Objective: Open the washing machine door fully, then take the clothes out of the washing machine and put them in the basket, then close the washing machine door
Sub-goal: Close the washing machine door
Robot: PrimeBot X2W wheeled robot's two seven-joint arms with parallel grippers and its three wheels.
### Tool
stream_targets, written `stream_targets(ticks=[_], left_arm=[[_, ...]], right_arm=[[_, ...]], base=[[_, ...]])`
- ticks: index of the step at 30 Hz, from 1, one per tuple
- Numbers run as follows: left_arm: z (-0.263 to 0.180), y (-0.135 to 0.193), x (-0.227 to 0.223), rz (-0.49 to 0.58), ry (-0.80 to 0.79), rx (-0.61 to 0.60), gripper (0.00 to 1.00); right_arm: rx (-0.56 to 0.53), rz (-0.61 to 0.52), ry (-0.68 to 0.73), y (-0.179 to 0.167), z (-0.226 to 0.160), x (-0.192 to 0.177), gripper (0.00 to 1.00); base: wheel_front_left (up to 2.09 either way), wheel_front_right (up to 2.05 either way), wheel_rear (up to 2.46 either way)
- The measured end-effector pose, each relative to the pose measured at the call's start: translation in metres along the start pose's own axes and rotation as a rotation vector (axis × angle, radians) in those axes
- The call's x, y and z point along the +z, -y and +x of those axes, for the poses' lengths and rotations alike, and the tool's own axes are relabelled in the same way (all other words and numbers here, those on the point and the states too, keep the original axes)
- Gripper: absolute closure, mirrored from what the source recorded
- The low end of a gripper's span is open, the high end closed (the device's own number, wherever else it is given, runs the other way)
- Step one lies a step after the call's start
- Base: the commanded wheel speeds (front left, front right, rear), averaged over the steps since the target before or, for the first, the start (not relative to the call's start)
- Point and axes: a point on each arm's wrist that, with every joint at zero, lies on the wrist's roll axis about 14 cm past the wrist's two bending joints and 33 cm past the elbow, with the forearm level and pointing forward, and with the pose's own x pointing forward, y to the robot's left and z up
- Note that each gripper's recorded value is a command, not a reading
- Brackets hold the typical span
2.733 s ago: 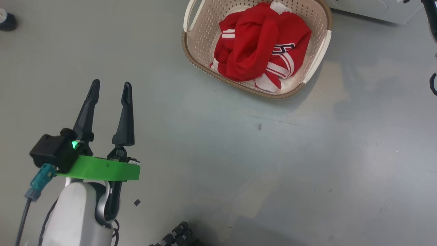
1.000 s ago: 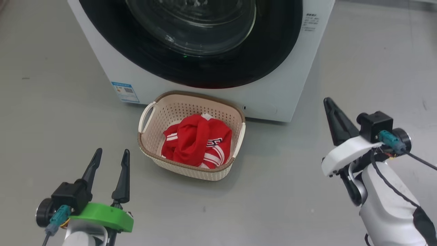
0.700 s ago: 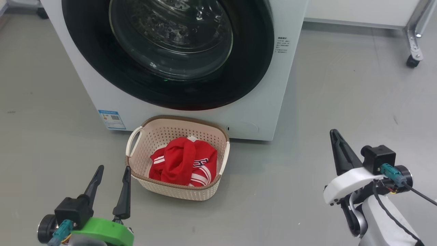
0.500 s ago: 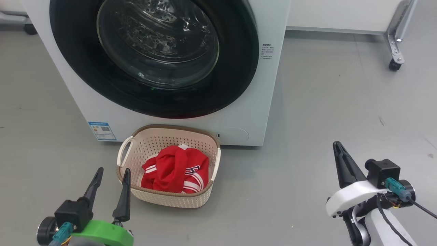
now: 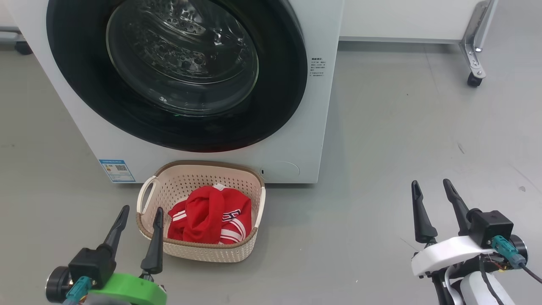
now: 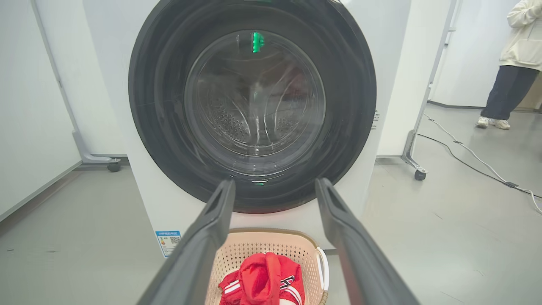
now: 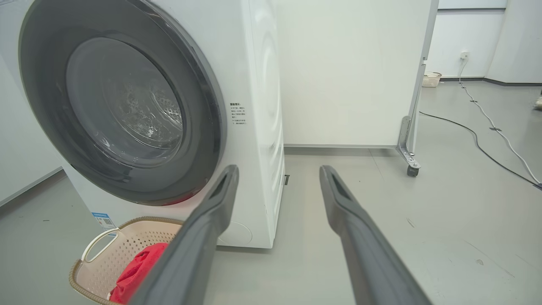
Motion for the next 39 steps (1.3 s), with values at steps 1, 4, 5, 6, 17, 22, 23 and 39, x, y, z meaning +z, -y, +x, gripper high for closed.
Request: stream_targets(ticks=[1,4,5,6,17,22,23,39], left_arm=[[0.000,0.000,0.000,0.001,0.001,-0.001,0.00],[0.001,0.000,0.001,0.001,0.004,-0.002,0.00],[0.001,0.000,0.001,0.001,0.004,-0.001,0.00],[0.001,0.000,0.001,0.001,0.003,-0.001,0.00],[0.002,-0.001,0.003,0.006,0.010,0.001,0.00],[0.002,-0.003,0.005,0.007,0.015,0.009,0.00],[0.002,-0.003,0.005,0.007,0.016,0.010,0.00],[0.001,-0.001,0.006,0.011,0.019,0.004,0.00]], right_arm=[[0.001,0.002,0.003,-0.001,0.000,0.001,0.00],[0.003,0.001,0.007,-0.002,-0.003,0.002,0.00],[0.003,-0.001,0.008,-0.002,-0.004,0.002,0.00],[0.002,0.000,0.009,-0.002,-0.004,0.002,0.00],[0.001,0.008,0.007,-0.004,-0.011,0.000,0.00],[0.000,0.009,0.000,-0.004,-0.014,-0.002,0.00],[0.000,0.009,0.002,-0.004,-0.014,-0.002,0.00],[-0.001,0.000,0.004,-0.003,-0.018,-0.001,0.00]], base=[[0.00,0.00,0.00],[0.00,0.00,0.00],[0.00,0.00,0.00],[0.00,0.00,0.00],[0.00,0.00,0.00],[0.00,0.00,0.00],[0.00,0.00,0.00],[0.00,0.00,0.00]])
